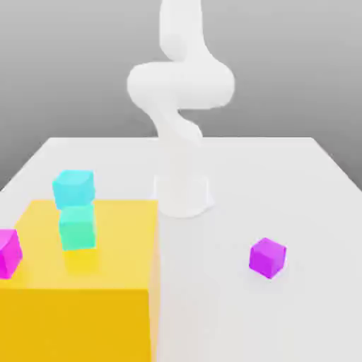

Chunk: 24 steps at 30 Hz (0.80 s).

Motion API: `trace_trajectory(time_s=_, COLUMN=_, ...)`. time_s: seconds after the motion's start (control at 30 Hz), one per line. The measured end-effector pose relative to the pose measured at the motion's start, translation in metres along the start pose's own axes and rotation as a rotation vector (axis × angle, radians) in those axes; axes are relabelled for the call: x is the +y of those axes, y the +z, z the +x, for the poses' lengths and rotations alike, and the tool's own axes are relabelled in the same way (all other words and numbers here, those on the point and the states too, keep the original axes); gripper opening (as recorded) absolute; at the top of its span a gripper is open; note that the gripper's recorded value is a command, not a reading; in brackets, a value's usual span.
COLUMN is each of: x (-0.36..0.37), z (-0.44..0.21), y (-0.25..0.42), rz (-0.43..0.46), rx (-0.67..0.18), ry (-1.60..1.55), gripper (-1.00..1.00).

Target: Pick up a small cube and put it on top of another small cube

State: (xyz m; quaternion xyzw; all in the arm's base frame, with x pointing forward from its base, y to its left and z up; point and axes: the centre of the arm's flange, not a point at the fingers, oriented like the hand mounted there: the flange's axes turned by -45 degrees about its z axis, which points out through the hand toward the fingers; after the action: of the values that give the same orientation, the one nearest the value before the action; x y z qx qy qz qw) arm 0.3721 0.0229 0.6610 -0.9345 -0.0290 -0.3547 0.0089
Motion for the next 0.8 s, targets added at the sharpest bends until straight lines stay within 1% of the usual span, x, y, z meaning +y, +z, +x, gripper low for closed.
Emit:
trace_trajectory(time_s=0.13, x=-0.046, z=-0.042, y=0.095, rz=0.069, rx=-0.142, ry=-0.124, gripper=0.0)
trace_trajectory(time_s=0.3, x=-0.104, z=-0.127, y=0.187, rz=0.145, rx=-0.316, ry=-0.291, gripper=0.0)
trace_trajectory(time_s=0.43, x=-0.143, z=-0.221, y=0.239, rz=0.2, rx=-0.464, ry=-0.445, gripper=0.0)
trace_trajectory(time_s=0.6, x=-0.171, z=-0.363, y=0.284, rz=0.255, rx=-0.658, ry=-0.66, gripper=0.0)
trace_trajectory(time_s=0.67, x=-0.174, z=-0.39, y=0.297, rz=0.265, rx=-0.682, ry=-0.69, gripper=0.0)
trace_trajectory(time_s=0.8, x=-0.174, z=-0.416, y=0.32, rz=0.27, rx=-0.691, ry=-0.696, gripper=0.0)
